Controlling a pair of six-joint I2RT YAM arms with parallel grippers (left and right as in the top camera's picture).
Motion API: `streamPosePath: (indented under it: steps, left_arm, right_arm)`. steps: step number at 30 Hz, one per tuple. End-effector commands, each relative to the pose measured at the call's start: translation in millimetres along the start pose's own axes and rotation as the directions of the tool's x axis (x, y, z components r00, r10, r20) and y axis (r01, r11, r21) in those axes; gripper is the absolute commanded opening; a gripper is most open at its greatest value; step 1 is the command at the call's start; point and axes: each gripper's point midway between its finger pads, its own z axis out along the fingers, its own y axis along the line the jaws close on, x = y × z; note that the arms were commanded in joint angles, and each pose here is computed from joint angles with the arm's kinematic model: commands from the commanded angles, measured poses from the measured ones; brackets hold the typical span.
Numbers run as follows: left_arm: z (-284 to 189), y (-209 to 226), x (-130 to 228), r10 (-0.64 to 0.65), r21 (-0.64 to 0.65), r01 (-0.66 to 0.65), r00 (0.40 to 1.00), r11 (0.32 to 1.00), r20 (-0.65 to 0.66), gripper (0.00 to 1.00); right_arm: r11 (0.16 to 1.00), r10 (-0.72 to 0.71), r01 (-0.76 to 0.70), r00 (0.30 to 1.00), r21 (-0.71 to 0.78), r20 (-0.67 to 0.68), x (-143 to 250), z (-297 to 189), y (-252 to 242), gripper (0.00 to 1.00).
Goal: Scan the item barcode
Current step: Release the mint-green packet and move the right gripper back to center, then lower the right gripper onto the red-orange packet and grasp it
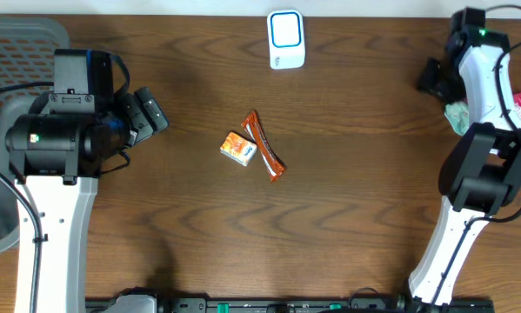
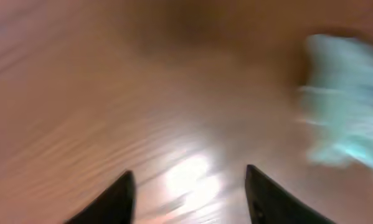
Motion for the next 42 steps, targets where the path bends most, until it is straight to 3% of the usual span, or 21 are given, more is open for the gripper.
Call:
streamPosePath:
  steps: [1, 3, 7, 11, 13, 14, 16, 17, 26, 31, 35, 39, 42]
  left_arm:
    - [0.2, 2.8, -1.9, 0.011, -0.015, -0.011, 1.0, 1.0, 0.005, 0.98]
    - [0.2, 2.8, -2.0, 0.011, -0.014, -0.011, 1.0, 1.0, 0.005, 0.98]
    - [0.2, 2.8, -2.0, 0.011, -0.014, -0.011, 1.0, 1.0, 0.005, 0.98]
    - [0.2, 2.8, -2.0, 0.011, -0.014, -0.011, 1.0, 1.0, 0.005, 0.98]
    - [0.2, 2.8, -2.0, 0.011, -0.014, -0.011, 1.0, 1.0, 0.005, 0.98]
    - [0.2, 2.8, -2.0, 0.011, -0.014, -0.011, 1.0, 1.0, 0.005, 0.98]
    - [0.2, 2.8, -2.0, 0.011, -0.014, -0.011, 1.0, 1.0, 0.005, 0.98]
    - [0.2, 2.8, -1.9, 0.011, -0.015, -0.011, 1.0, 1.0, 0.005, 0.98]
    - [0.2, 2.8, -2.0, 0.011, -0.014, -0.011, 1.0, 1.0, 0.005, 0.98]
    - [0.2, 2.8, -2.0, 0.011, -0.014, -0.011, 1.0, 1.0, 0.005, 0.98]
    - [0.2, 2.8, -1.9, 0.011, -0.015, -0.011, 1.0, 1.0, 0.005, 0.98]
    - [0.2, 2.8, -1.9, 0.011, -0.015, -0.011, 1.0, 1.0, 0.005, 0.98]
    - [0.2, 2.8, -2.0, 0.011, -0.014, -0.011, 1.0, 1.0, 0.005, 0.98]
  right_arm:
    - [0.83, -0.233, 0.194, 0.972, -0.523, -0.009, 26.8, -49.9, 109.7, 0.71]
    - [0.782, -0.269, 0.199, 0.963, -0.591, -0.032, 41.0, -57.1, 127.4, 0.78]
    - [0.75, -0.382, 0.258, 0.92, -0.609, -0.08, 77.5, -58.7, 148.5, 0.79]
    - [0.643, -0.605, 0.424, 0.792, -0.638, -0.085, 134.1, -61.5, 176.4, 0.79]
    - [0.603, -0.686, 0.497, 0.723, -0.624, -0.087, 159.4, -57.4, 190.6, 0.65]
    - [0.597, -0.704, 0.522, 0.705, -0.609, -0.086, 164.8, -54.9, 195.2, 0.64]
    - [0.583, -0.741, 0.58, 0.667, -0.568, -0.079, 176.8, -46.0, 206.3, 0.77]
    - [0.578, -0.752, 0.598, 0.655, -0.555, -0.077, 181.8, -43.3, 211.5, 0.79]
    - [0.539, -0.799, 0.659, 0.597, -0.525, -0.071, 237.0, -23.4, 260.0, 0.73]
    - [0.548, -0.796, 0.648, 0.598, -0.529, -0.092, 256.8, -8.8, 266.5, 0.56]
    - [0.55, -0.8, 0.644, 0.588, -0.532, -0.116, 274.5, 8.7, 264.2, 0.49]
    - [0.557, -0.803, 0.639, 0.578, -0.532, -0.146, 288.7, 19.2, 259.2, 0.25]
    - [0.559, -0.8, 0.63, 0.581, -0.539, -0.152, 291.0, 18.7, 260.0, 0.23]
